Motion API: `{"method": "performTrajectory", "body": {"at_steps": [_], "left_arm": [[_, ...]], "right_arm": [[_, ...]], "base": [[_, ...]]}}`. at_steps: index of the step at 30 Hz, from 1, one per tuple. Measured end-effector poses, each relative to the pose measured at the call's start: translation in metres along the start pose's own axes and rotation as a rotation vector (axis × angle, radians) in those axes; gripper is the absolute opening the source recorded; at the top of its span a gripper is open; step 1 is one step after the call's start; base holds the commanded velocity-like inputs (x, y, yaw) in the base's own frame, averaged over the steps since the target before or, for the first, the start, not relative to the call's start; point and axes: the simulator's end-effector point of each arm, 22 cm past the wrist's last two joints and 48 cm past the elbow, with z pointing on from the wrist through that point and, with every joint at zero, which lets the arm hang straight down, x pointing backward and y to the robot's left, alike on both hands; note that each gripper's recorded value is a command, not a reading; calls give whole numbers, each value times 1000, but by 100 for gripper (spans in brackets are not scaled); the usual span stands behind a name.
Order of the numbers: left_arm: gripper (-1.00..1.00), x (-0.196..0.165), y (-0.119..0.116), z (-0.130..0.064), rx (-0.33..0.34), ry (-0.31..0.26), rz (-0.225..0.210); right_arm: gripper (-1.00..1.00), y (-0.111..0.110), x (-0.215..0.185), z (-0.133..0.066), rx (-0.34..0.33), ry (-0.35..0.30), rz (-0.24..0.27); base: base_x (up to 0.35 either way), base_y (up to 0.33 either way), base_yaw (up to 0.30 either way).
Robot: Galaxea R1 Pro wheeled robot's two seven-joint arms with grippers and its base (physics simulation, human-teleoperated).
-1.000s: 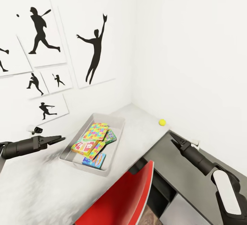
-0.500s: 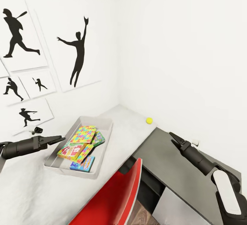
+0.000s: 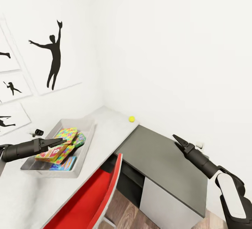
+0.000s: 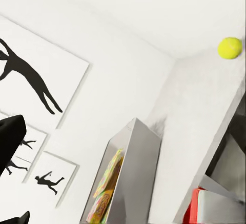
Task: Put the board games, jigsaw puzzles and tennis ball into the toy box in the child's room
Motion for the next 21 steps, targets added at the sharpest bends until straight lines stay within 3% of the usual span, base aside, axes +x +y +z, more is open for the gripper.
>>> {"method": "performTrajectory", "body": {"at_steps": [11, 21], "left_arm": [[100, -2, -5, -1, 3, -3, 11], [100, -4, -10, -2, 4, -6, 19]], "right_arm": [[100, 5, -2, -1, -7, -4, -4], [100, 8, -3, -2, -12, -8, -5]], "base": [[16, -276, -243], [186, -57, -243]]}}
